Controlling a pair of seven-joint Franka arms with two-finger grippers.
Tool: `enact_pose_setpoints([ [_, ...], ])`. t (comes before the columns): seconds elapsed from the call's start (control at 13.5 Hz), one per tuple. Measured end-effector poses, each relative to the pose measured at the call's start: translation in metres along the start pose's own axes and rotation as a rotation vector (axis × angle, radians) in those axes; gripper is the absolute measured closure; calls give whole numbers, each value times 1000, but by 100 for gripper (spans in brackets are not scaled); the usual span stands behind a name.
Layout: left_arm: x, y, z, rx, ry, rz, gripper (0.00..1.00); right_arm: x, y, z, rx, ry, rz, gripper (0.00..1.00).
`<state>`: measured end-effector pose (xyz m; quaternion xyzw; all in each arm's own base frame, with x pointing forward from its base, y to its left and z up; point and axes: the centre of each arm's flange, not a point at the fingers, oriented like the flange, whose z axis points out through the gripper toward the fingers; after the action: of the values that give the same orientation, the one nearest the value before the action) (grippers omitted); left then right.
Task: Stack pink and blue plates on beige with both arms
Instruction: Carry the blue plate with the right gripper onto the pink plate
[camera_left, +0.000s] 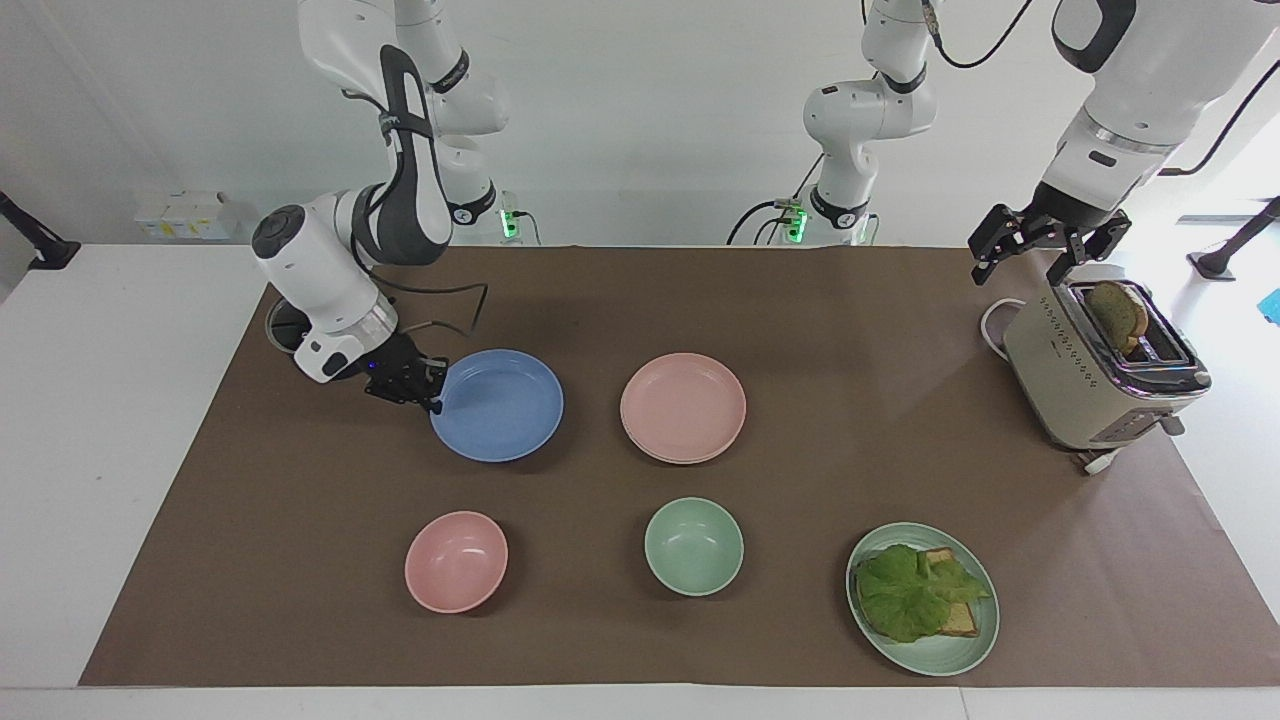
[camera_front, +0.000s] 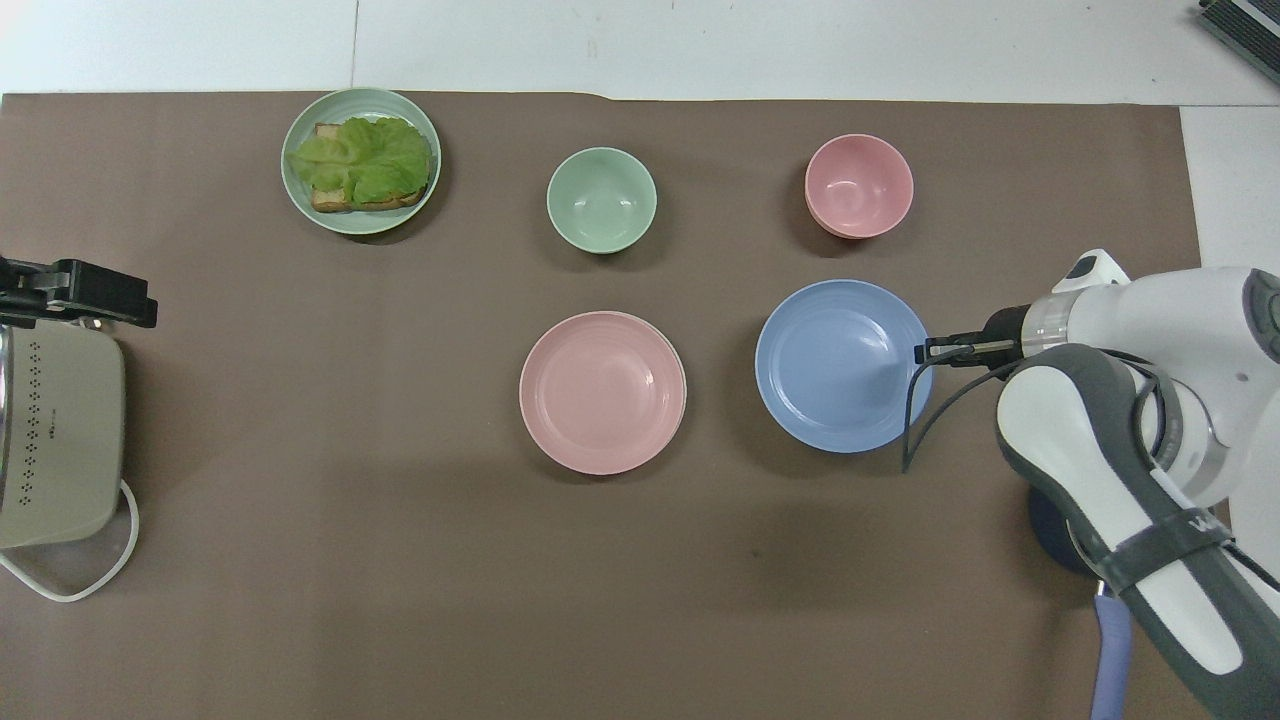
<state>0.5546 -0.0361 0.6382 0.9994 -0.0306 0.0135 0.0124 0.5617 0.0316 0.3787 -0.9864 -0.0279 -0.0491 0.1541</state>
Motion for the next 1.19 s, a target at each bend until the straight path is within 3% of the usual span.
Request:
enact_pose_setpoints([
  [0.52,0,0,0,0,0,0,0,-12,-146,41,25,19,112,95],
  [1.19,0,0,0,0,0,0,0,-30,-221,109,22,-1,256,95],
])
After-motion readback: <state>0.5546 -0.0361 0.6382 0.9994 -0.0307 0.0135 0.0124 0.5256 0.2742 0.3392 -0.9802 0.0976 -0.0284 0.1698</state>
